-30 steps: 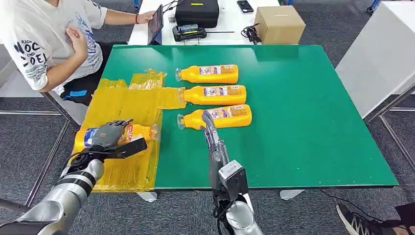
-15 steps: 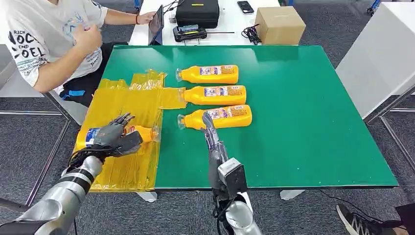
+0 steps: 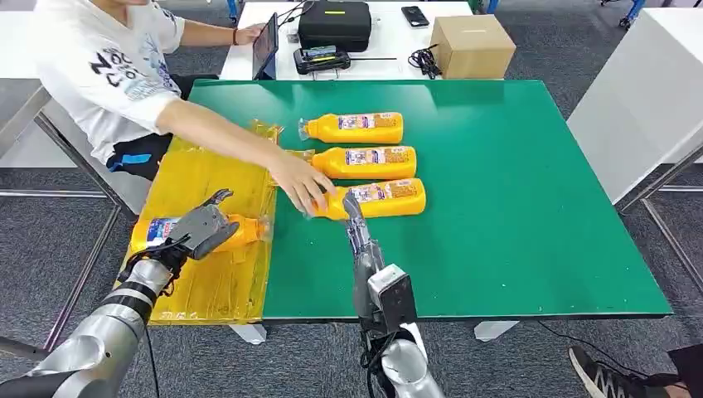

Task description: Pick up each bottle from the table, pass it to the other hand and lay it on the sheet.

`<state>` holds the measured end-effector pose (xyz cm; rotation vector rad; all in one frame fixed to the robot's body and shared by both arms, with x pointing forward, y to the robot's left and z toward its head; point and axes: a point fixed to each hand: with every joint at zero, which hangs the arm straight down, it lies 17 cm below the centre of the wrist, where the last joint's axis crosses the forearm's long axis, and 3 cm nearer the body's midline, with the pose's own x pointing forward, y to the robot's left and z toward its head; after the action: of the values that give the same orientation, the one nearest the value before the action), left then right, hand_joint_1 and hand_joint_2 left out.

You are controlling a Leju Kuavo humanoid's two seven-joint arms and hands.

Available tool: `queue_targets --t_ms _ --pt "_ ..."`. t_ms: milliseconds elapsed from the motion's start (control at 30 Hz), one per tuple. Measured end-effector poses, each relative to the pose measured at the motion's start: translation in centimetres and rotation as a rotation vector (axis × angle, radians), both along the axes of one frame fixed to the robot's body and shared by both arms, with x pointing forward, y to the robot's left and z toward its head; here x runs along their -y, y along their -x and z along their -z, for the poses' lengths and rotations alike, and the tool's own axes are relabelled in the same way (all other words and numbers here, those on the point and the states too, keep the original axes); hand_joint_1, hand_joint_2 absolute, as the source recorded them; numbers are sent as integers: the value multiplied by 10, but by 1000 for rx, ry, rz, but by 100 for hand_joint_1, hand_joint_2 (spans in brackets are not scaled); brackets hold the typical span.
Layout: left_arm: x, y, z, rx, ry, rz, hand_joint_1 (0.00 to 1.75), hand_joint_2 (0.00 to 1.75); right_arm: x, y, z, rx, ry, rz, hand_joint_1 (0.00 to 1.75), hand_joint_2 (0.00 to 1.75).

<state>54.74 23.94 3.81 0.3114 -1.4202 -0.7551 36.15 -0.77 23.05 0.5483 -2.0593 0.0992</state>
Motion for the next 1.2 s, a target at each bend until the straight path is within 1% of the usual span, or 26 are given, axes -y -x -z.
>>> queue_targets --t_ms 100,267,333,400,433,467,533,600,700,800,900,1000,1200 --pt "3 1 0 -22 63 -1 0 0 0 0 1 -2 1 -1 0 0" --pt "17 10 -10 -86 358 49 0 0 -1 -2 5 -13 3 -1 0 0" --pt "15 13 -13 -74 432 44 0 0 -2 -3 7 -20 1 -1 0 0" --pt "2 9 -20 2 448 -18 0 0 -2 -4 9 -26 1 2 0 0" --pt "-13 4 -26 72 397 -89 0 0 -2 -5 10 -29 2 6 0 0" --pt "-26 -1 -34 155 327 -158 0 0 -1 -6 11 -30 5 12 0 0" --pt "-56 -4 -64 370 205 -323 0 0 -2 -6 11 -30 13 17 0 0" --pt "-71 2 -103 558 192 -435 0 0 -5 -4 12 -24 27 11 0 0" --pt "-82 12 -133 674 238 -537 0 0 -10 -3 12 -16 43 7 0 0" --pt "-88 28 -165 783 298 -598 0 0 -13 -2 14 -16 59 4 0 0" --pt "-81 38 -191 861 320 -586 0 0 -14 -2 17 -19 65 2 0 0" --pt "-79 47 -206 910 339 -593 0 0 -14 -2 18 -23 67 1 0 0" --pt "-72 77 -248 1041 388 -604 0 0 -12 -3 21 -28 72 15 0 0"
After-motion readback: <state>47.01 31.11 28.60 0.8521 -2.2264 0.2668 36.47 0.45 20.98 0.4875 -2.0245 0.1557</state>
